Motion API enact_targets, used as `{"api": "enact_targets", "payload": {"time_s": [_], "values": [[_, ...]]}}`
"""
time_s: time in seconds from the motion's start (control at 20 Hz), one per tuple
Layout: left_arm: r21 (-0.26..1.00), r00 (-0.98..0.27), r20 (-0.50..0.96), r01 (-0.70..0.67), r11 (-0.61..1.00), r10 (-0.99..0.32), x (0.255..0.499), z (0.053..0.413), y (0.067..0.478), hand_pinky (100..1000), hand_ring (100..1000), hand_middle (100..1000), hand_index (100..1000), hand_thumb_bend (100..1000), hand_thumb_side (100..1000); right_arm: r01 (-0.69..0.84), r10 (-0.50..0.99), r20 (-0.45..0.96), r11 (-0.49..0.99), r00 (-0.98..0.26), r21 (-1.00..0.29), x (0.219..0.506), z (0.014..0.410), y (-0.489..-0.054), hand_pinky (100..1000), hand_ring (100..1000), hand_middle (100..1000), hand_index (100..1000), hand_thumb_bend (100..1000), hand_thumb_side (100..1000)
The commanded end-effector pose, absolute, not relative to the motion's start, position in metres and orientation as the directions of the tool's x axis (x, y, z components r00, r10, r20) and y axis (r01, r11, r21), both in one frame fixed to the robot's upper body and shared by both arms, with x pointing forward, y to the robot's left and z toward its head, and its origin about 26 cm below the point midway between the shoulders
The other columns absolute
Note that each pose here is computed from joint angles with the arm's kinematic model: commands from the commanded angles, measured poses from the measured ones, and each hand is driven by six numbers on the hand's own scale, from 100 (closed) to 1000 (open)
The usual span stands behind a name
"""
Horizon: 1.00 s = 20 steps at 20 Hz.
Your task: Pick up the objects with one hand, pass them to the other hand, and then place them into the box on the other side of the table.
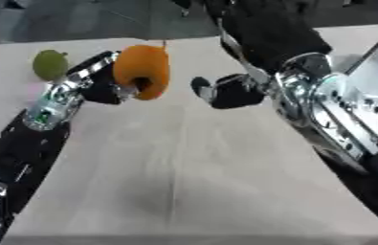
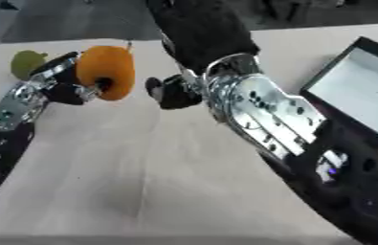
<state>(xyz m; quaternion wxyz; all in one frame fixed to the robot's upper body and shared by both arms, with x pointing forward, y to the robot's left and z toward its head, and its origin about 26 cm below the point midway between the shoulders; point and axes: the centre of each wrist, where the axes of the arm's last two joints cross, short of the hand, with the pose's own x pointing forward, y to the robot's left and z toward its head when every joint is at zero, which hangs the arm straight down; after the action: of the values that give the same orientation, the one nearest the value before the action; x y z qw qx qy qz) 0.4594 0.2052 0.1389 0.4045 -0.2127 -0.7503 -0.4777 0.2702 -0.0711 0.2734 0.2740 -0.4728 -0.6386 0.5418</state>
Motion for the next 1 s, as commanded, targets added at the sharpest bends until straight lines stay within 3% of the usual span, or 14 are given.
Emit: {"api": "enact_targets", "payload": {"time_s": [0.05, 1.0], "values": [[0.675, -0.711, 0.702, 0.681, 0.284, 0.036, 0.459, 0.162, 0.192, 573, 427, 407, 493, 100, 282, 0.220, 0.925, -0.074, 0.011, -0.373, -0.975, 0.266, 0.280, -0.070, 834, 864, 842, 1000, 427, 329], [0.684, -0.716, 0.683, 0.696, 0.218, 0.143, 0.447, 0.182, 0.152, 577, 427, 407, 494, 100, 294, 0.160, 0.914, 0.009, 0.081, -0.407, -0.984, 0.263, 0.277, -0.065, 828, 851, 811, 996, 401, 299]]}}
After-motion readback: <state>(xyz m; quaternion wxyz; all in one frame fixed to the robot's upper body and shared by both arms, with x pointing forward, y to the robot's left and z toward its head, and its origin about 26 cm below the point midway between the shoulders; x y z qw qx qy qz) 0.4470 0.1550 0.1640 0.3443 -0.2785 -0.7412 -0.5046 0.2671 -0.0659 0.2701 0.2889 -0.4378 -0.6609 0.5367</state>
